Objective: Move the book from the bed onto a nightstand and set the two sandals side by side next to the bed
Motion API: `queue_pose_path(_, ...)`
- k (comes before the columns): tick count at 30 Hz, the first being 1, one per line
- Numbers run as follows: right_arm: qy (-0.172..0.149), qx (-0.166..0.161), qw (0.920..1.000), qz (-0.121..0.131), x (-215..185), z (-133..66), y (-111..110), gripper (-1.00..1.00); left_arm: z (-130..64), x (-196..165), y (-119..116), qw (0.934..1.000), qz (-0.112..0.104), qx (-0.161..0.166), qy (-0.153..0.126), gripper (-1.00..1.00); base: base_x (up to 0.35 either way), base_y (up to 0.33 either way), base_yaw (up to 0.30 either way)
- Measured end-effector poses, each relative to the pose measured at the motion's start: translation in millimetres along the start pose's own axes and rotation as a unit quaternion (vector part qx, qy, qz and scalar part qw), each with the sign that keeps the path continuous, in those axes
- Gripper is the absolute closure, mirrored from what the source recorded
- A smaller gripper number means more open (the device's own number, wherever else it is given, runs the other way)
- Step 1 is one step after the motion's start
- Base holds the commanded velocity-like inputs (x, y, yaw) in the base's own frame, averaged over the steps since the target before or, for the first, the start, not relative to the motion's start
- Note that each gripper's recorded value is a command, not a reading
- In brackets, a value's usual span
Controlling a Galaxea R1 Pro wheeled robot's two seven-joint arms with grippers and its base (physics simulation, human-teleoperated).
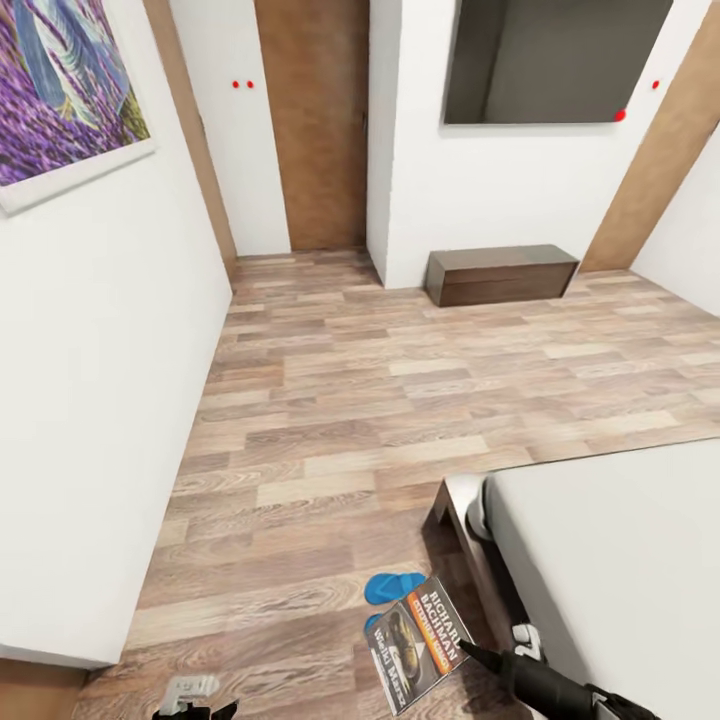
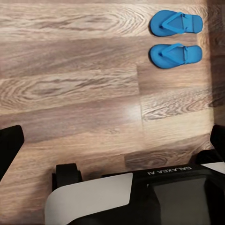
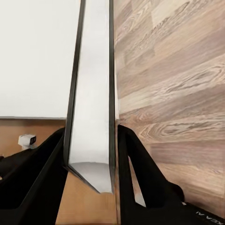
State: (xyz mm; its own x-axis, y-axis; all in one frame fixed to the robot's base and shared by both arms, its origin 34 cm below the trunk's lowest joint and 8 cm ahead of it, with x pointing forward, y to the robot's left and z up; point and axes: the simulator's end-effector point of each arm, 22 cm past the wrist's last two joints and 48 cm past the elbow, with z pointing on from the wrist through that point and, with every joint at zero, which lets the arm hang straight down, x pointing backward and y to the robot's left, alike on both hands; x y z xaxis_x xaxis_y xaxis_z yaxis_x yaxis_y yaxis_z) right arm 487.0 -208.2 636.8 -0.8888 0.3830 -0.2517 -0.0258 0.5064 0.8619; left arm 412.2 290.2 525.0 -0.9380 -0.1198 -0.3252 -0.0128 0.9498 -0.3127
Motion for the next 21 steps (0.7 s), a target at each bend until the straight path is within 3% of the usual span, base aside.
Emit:
queue_pose_path(13,-0.004,0.004,1.0,0.0,1.6,-4.9,-5.1,1.0,2.6,4.5,-4.1,1.0,-0.002,0.002,0.004,-1.0,0.0,0.0,0.265)
queue_pose_path(21,-0.002,0.002,1.0,0.003,3.3,-5.6,-5.9,1.0,4.0,8.5,-6.1,1.0,-0.002,0.004,0.008,-1.0,0.0,0.0,0.139)
